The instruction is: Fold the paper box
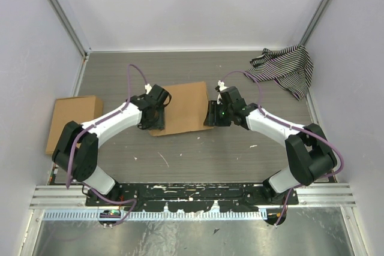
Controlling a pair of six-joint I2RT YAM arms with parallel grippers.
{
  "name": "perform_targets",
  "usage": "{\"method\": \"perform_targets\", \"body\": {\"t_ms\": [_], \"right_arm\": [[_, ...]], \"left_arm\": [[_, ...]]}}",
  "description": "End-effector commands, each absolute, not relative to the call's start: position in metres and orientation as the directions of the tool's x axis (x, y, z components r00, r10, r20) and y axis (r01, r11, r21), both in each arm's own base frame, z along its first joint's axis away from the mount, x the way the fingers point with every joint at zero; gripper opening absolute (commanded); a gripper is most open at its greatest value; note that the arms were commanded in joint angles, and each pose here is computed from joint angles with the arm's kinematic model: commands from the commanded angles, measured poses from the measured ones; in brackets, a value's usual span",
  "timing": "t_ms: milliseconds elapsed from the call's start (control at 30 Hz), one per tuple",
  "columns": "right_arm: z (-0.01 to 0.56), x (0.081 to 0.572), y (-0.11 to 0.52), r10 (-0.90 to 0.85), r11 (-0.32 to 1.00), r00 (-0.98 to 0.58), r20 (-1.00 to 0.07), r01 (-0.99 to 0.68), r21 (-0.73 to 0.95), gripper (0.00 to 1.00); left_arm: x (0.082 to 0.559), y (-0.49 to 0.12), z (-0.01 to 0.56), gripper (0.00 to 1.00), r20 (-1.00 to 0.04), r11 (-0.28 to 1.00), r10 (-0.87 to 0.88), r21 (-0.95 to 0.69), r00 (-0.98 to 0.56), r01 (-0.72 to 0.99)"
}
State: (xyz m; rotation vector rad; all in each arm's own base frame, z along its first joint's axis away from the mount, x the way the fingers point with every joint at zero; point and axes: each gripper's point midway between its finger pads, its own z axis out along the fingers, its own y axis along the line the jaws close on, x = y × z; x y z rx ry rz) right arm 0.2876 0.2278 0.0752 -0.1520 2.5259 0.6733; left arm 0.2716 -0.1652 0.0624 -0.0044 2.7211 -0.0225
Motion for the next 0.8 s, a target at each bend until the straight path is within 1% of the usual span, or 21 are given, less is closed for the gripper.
{"method": "perform_targets", "body": {"t_ms": [0,67,133,267,433,567,767], "right_arm": [[0.100,0.295,0.236,0.042,0.845,-0.814,-0.579,-0.280,0.455,0.54],[0.101,0.296,0.235,0.042,0.846,-0.812,-0.583,-0.281,0.454,0.54],[0.100,0.296,0.235,0.043,0.847,-0.812,-0.583,-0.280,0.452,0.54],[0.102,0.296,0.238,0.046,0.837,-0.806,-0.590,-0.292,0.464,0.56],[0.103,0.296,0.235,0.052,0.838,-0.793,-0.607,-0.296,0.459,0.67],[0.101,0.295,0.234,0.049,0.838,-0.790,-0.611,-0.300,0.455,0.69],[0.101,0.293,0.233,0.046,0.838,-0.789,-0.613,-0.303,0.453,0.67]], "left_arm": [[0.275,-0.162,0.063,0.54,-0.430,1.000,-0.017,-0.013,-0.902,-0.012],[0.276,-0.158,0.068,0.60,-0.455,1.000,-0.022,-0.008,-0.890,-0.020],[0.278,-0.156,0.075,0.62,-0.494,1.000,-0.029,-0.022,-0.869,-0.021],[0.281,-0.158,0.083,0.71,-0.574,0.996,-0.061,-0.090,-0.817,-0.011],[0.284,-0.167,0.081,0.76,-0.633,0.984,-0.076,-0.173,-0.770,0.046],[0.285,-0.177,0.068,0.76,-0.624,0.975,-0.071,-0.209,-0.778,0.079],[0.285,-0.173,0.056,0.74,-0.614,0.979,-0.079,-0.197,-0.785,0.055]]}}
